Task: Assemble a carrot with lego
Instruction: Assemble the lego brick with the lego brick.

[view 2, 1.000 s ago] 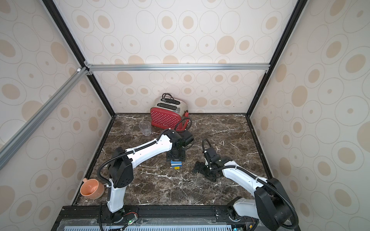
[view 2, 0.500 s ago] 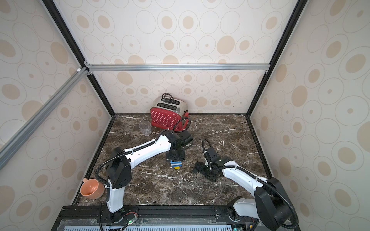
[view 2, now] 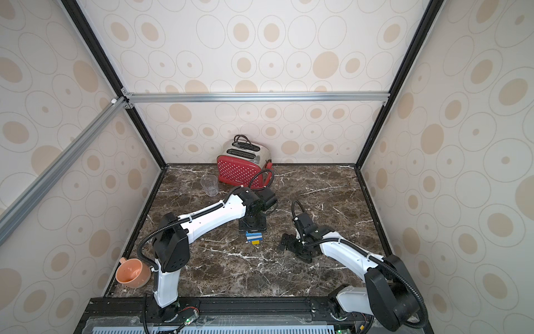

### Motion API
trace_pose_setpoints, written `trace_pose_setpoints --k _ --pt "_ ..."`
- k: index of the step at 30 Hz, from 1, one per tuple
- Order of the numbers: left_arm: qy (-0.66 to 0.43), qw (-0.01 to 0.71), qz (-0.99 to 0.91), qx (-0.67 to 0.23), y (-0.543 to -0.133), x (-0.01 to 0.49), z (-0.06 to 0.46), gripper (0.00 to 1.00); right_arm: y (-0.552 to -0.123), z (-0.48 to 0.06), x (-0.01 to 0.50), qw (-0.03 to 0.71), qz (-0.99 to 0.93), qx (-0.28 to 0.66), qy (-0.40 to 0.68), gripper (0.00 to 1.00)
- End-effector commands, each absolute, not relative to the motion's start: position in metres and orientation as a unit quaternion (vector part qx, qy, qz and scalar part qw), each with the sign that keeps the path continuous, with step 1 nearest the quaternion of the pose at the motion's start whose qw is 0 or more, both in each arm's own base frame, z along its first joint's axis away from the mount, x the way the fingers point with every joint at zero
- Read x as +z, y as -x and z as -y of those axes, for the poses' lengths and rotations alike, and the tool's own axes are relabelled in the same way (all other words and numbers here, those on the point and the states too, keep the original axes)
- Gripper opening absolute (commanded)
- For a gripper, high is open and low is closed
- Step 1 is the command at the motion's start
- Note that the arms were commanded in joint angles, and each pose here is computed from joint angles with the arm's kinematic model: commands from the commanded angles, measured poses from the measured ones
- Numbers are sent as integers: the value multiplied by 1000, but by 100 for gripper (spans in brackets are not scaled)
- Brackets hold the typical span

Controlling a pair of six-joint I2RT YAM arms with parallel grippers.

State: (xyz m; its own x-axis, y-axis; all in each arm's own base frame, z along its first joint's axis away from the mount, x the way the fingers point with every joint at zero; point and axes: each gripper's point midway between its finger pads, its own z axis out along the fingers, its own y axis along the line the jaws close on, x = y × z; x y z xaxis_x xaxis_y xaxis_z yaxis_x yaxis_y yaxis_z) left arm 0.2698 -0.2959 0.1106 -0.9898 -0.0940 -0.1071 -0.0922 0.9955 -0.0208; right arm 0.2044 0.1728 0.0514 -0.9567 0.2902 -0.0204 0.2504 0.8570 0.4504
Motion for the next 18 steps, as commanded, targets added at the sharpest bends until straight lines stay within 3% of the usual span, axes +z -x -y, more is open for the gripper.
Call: trace_pose_setpoints --k 1,18 --pt "64 48 -997 0 -273 110 295 55 -207 -172 54 41 -962 226 -144 99" --pt "75 7 -997 18 -259 75 289 55 -208 -172 55 42 -962 227 -143 99"
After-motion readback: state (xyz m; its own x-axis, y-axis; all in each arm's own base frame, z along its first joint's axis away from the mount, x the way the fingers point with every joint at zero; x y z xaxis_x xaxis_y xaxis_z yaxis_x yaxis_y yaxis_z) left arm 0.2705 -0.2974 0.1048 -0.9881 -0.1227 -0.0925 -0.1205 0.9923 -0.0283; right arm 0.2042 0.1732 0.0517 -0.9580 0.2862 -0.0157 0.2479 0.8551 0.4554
